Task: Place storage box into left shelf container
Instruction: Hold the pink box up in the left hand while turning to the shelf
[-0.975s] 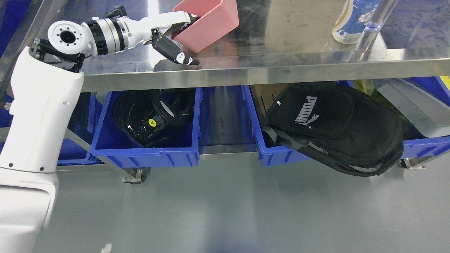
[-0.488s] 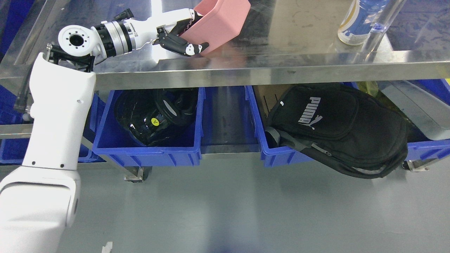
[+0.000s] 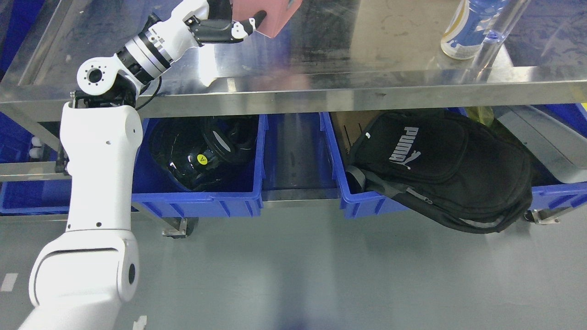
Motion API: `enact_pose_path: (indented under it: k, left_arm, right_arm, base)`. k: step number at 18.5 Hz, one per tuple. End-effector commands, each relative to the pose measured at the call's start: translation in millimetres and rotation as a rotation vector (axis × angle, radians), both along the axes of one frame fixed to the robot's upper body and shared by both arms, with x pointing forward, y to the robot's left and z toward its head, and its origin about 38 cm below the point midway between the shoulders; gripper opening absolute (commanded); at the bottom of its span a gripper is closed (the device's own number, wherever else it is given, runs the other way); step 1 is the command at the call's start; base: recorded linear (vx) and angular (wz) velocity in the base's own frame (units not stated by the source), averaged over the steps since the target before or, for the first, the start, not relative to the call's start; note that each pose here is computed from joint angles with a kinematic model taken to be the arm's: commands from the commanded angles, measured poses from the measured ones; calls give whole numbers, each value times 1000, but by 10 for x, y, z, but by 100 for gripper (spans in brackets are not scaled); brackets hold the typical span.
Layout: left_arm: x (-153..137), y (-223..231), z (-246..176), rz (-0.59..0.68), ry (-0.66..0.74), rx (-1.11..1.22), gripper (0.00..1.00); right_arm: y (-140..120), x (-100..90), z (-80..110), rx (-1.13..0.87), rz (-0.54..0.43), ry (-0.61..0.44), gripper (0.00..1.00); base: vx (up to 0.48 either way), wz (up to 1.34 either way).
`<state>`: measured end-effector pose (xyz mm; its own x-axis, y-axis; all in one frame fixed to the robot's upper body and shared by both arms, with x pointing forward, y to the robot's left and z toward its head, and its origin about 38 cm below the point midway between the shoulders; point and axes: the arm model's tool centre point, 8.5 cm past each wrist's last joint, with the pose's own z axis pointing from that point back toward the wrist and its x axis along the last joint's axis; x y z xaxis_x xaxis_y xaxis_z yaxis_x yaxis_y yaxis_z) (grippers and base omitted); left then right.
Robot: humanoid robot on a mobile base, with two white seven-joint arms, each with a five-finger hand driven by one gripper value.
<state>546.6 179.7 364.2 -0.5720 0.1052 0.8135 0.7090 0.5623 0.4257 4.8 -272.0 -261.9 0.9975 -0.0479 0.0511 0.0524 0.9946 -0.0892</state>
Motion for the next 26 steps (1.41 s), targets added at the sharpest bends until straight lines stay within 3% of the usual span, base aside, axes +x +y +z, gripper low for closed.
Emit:
enact_pose_path:
  k: [1, 6, 11, 14, 21, 26]
  left_arm:
    - [-279, 271, 77, -63, -105, -418, 1]
    - [-645, 172, 4, 95, -212, -601, 3]
    - [-1258, -289, -468, 121, -134, -636, 4]
    - [-1312, -147, -525, 254, -70, -760, 4]
    - [-1408, -67, -877, 290, -19, -748, 4]
    - [-1470, 518, -1216, 474, 16, -775, 4]
  right_arm:
    - [-116, 92, 10, -18, -19, -26, 100]
    - [-118, 92, 10, -19, -19, -26, 100]
    - [-118, 92, 10, -19, -19, -26, 100]
    - [-118, 92, 10, -19, -19, -26, 100]
    - [-118, 92, 10, -19, -19, -26, 100]
    - [-116, 82, 10, -18, -19, -25, 100]
  base:
    - [0, 0]
    - [3, 14]
    - [-2, 43]
    - [-40, 528]
    - [-73, 979]
    - [12, 1139]
